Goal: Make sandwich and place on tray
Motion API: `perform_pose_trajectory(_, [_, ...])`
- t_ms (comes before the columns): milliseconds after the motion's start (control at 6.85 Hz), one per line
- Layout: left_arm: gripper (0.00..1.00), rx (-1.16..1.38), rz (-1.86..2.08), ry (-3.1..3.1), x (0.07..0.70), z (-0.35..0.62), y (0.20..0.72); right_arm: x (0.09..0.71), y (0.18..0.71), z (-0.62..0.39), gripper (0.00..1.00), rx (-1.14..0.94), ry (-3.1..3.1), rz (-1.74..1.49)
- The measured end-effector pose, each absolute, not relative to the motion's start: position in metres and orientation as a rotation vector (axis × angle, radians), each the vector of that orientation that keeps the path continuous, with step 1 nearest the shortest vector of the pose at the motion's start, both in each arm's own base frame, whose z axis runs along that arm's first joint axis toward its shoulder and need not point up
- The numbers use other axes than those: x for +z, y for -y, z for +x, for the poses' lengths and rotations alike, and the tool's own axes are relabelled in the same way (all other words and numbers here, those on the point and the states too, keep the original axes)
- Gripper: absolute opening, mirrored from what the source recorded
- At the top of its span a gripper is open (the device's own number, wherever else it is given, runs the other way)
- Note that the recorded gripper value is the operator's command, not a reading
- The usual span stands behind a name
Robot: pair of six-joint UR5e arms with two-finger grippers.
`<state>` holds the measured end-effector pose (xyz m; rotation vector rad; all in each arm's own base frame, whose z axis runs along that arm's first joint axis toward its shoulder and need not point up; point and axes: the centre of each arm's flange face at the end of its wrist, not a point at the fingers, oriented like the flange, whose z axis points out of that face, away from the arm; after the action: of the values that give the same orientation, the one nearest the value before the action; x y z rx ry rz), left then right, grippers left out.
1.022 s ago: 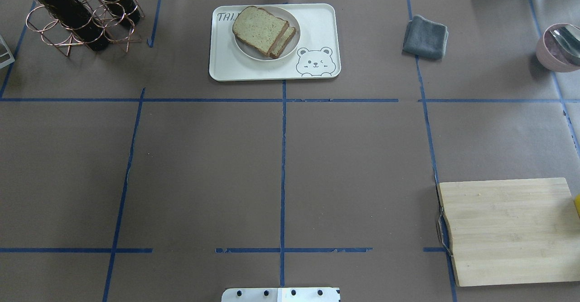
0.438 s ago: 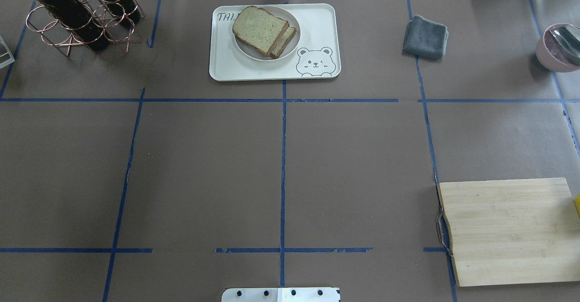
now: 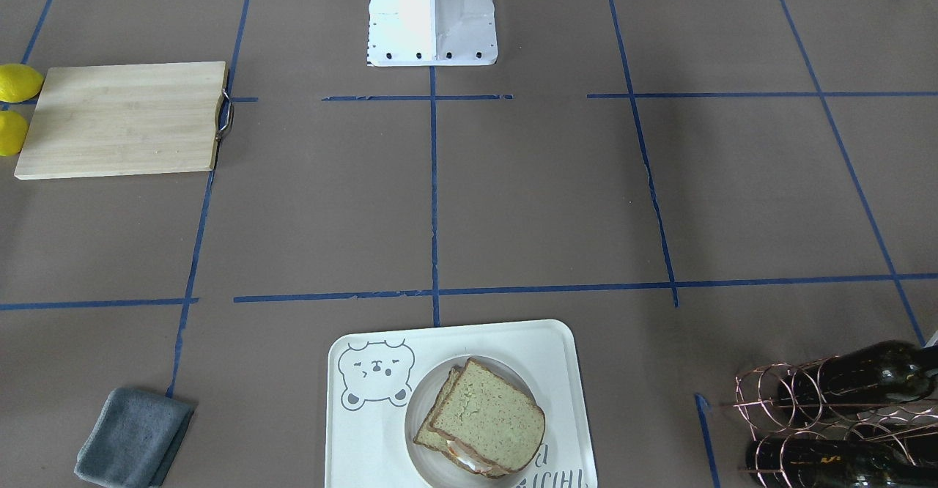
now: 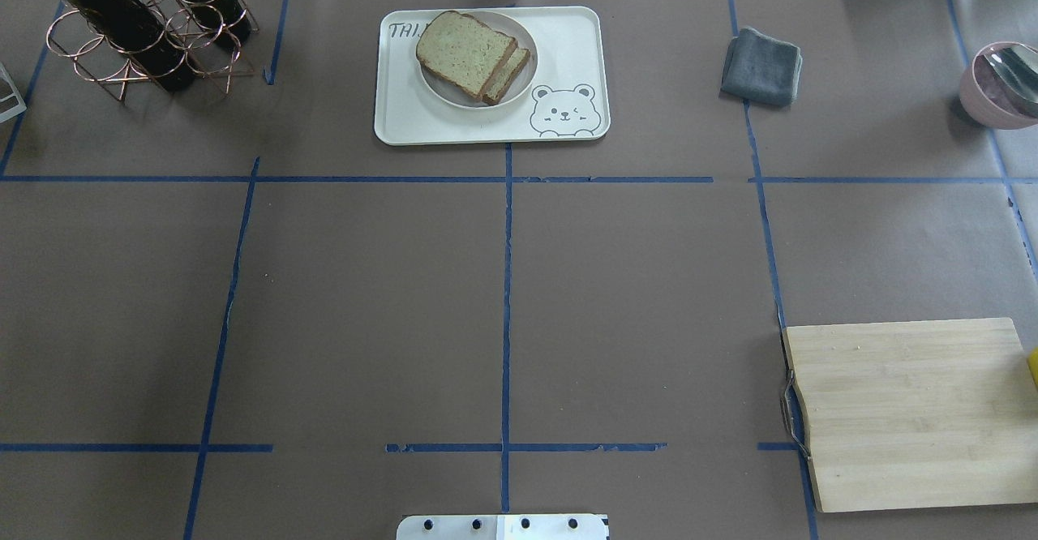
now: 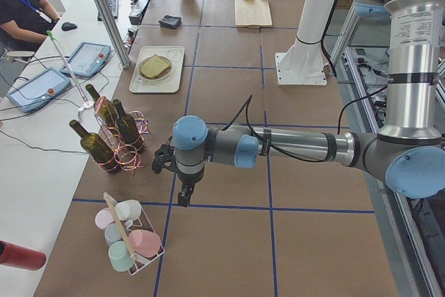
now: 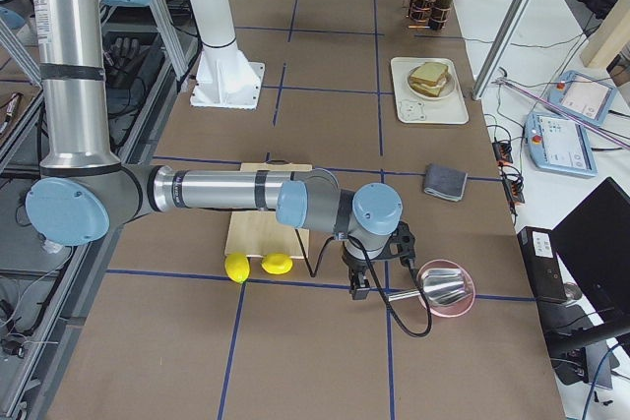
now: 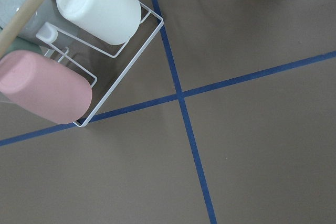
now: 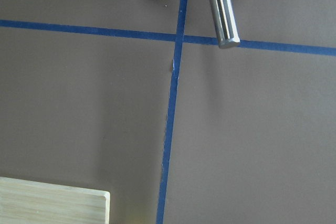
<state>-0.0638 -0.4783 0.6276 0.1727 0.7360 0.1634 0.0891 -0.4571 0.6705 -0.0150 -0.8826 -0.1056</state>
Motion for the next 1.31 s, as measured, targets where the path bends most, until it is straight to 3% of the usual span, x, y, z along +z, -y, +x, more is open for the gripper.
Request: perform_pose_trajectory(1314, [1.00,0.138,0.107,-0.741,0.651,-0.063,0.475,0.668,0.450,0.119,1.00,-0.008,0.854,0.053])
